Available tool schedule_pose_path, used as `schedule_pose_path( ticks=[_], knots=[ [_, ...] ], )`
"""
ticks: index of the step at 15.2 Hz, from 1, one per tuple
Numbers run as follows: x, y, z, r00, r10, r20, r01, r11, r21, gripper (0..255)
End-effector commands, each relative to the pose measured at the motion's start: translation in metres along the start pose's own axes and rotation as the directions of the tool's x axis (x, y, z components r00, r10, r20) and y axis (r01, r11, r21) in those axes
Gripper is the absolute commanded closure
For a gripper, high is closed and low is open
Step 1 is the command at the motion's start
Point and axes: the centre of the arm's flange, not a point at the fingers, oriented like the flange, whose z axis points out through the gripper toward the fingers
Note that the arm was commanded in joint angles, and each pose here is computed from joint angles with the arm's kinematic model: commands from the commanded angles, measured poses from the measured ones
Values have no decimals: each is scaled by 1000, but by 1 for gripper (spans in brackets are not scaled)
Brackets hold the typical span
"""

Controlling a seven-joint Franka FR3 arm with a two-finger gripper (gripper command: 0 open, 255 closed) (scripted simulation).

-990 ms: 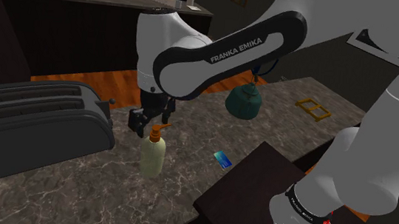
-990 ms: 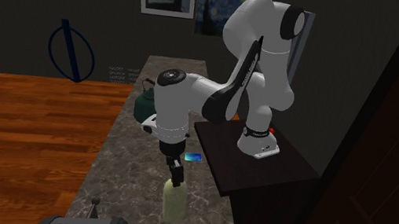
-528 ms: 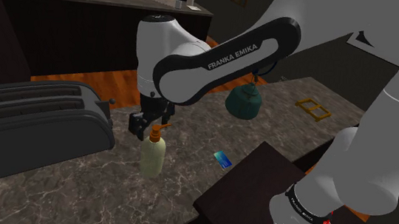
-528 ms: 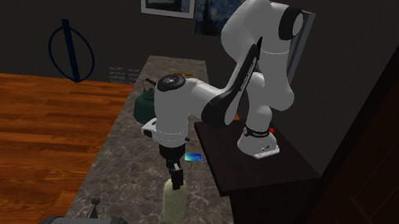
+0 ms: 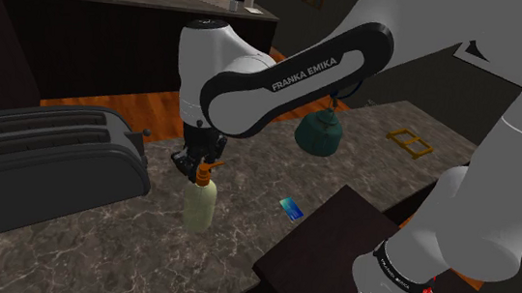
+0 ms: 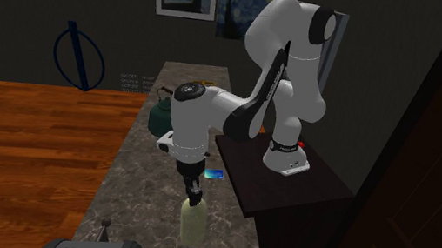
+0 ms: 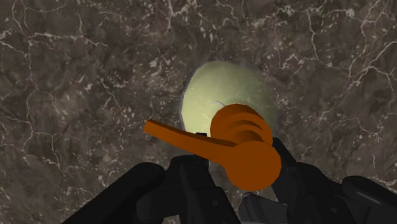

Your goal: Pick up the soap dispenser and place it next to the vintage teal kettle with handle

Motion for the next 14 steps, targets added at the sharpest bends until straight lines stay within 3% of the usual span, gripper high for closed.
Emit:
schedule_pose_path(
  ticks=[1, 4, 14],
  knots=[
    [0, 0, 0, 1000, 0, 0, 0, 1000, 0, 255],
    [0, 0, 0, 1000, 0, 0, 0, 1000, 0, 255],
    [-3, 0, -52, 1000, 0, 0, 0, 1000, 0, 255]
  ],
)
